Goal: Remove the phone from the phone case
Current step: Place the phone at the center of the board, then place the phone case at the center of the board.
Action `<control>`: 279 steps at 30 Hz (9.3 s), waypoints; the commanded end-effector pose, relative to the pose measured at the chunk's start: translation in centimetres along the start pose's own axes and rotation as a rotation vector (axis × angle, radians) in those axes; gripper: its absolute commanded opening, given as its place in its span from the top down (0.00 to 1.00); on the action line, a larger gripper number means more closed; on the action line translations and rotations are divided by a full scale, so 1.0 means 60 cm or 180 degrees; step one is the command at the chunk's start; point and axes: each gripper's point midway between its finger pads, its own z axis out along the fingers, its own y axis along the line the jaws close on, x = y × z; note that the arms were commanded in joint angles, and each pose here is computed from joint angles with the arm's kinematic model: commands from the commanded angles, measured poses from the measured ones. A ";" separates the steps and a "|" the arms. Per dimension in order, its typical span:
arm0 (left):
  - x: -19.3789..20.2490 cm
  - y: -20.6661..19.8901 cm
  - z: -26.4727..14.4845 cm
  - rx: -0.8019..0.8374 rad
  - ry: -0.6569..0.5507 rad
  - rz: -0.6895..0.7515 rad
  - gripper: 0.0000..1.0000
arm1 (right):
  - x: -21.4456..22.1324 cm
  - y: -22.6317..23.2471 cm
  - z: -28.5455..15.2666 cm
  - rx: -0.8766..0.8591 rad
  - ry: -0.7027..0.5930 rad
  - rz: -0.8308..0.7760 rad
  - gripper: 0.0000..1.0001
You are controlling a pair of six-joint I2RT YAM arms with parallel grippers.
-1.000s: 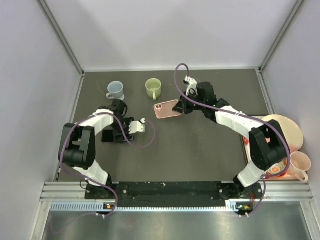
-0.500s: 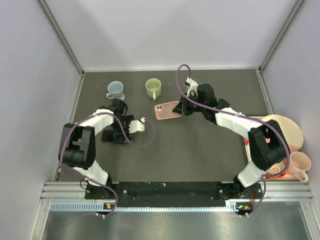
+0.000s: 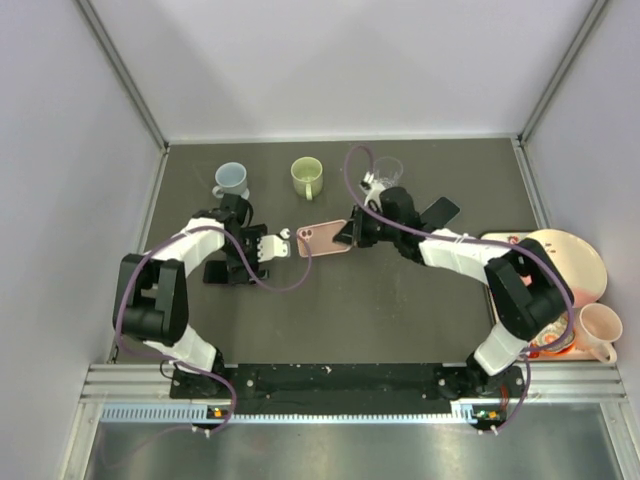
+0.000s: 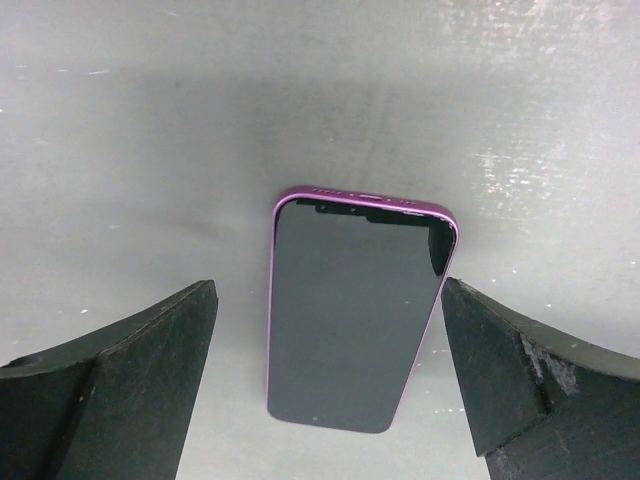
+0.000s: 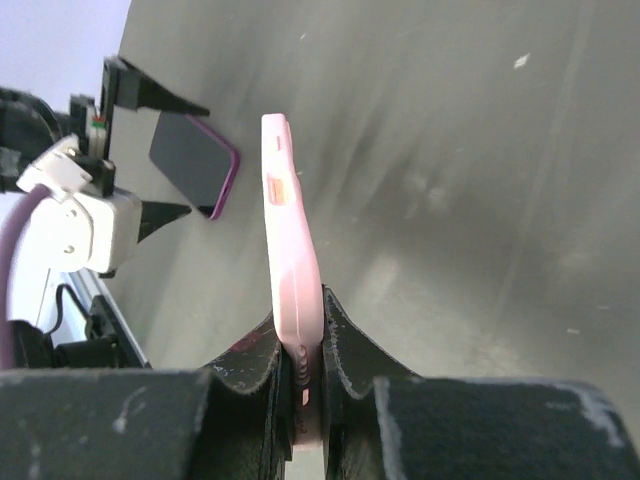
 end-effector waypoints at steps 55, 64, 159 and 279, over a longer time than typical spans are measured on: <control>-0.018 0.020 0.022 -0.0303 0.0015 -0.0020 0.01 | 0.061 0.015 0.057 0.0039 0.0227 0.0074 1.00; -0.018 0.025 0.025 -0.0340 0.0017 -0.0029 0.01 | 0.080 0.043 0.056 -0.0123 0.0361 0.0195 1.00; -0.157 0.095 0.048 -0.0957 -0.0191 -0.0397 0.01 | 0.150 -0.015 0.088 0.0419 0.0697 0.0243 0.70; -0.132 0.092 0.028 -0.1093 0.0017 -0.0654 0.01 | 0.026 -0.054 0.106 0.0368 0.0465 -0.0473 0.42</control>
